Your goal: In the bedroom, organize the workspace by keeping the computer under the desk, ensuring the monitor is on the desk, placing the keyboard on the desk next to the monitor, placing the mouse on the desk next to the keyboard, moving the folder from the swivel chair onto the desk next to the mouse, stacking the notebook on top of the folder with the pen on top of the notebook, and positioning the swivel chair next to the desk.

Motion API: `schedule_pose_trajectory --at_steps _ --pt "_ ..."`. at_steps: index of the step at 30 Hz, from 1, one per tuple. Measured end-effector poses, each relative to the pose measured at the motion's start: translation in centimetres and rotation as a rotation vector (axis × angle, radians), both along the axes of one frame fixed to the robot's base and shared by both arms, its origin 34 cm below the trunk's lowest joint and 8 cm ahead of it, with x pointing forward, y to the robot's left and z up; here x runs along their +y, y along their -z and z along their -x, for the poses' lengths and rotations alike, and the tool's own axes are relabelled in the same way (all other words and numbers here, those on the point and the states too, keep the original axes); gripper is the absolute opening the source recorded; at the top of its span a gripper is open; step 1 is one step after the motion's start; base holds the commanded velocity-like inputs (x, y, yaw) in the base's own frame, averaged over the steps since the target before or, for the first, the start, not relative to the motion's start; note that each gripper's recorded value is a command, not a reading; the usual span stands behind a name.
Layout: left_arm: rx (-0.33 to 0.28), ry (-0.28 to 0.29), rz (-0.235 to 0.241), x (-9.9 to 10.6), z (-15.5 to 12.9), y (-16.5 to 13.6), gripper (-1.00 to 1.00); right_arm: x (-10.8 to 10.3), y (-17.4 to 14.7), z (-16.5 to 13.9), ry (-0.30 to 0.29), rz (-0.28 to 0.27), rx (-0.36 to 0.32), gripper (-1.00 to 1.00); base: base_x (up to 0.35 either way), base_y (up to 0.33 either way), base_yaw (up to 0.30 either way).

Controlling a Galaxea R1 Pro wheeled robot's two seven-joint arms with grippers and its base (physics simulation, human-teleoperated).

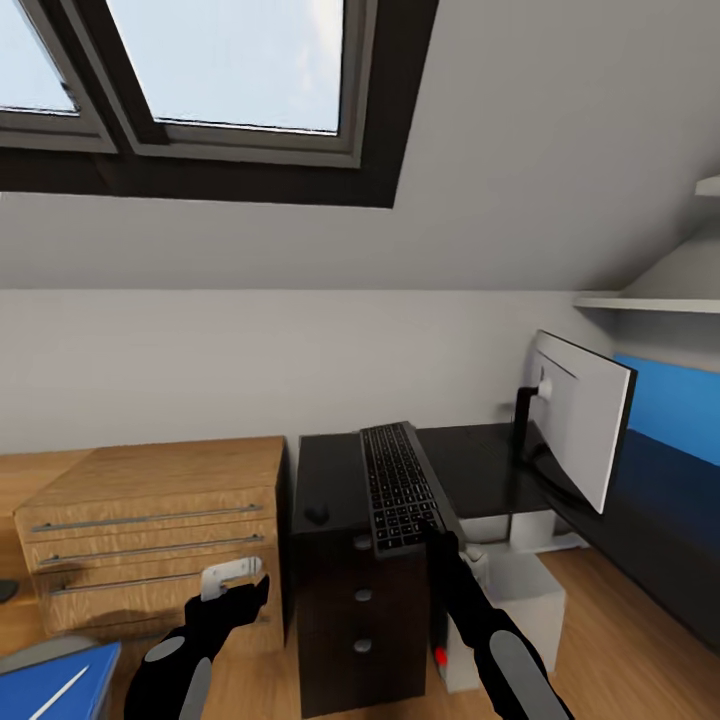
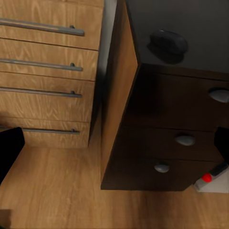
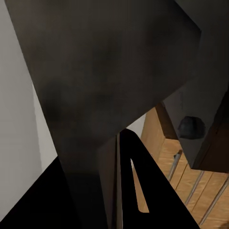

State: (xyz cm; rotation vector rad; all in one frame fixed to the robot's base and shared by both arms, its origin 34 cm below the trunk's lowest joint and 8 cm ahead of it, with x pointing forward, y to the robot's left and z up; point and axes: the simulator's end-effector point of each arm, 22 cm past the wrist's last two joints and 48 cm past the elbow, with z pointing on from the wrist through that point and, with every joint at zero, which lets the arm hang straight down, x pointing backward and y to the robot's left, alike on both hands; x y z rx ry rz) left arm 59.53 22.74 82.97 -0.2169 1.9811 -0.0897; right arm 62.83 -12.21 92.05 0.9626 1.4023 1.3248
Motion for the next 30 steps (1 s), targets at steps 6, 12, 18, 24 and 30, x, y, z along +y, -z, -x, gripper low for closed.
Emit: schedule_pose_trajectory --at_steps 6,12,18,24,30 --pt "0.004 0.001 0.000 0.0 0.0 0.1 1.00 -0.1 -0.1 0.0 -0.001 0.000 -0.004 -1.00 0.186 -0.123 0.061" --pt "0.006 0.002 0.000 -0.1 0.0 0.2 1.00 -0.3 -0.1 0.0 -0.001 0.002 -0.006 -1.00 0.014 -0.010 0.002" --pt "0.006 0.002 0.000 -0.1 0.1 0.1 1.00 -0.3 -0.2 0.0 -0.001 0.000 -0.007 -1.00 0.105 -0.001 0.000" --pt "0.006 0.002 0.000 -0.1 0.1 0.1 1.00 -0.1 -0.1 0.0 -0.003 -0.002 -0.006 -1.00 0.266 0.000 0.000" --pt "-0.001 0.001 0.002 0.0 0.0 -0.2 1.00 -0.7 5.7 -0.4 0.005 0.031 0.114 -1.00 0.092 0.000 0.000"
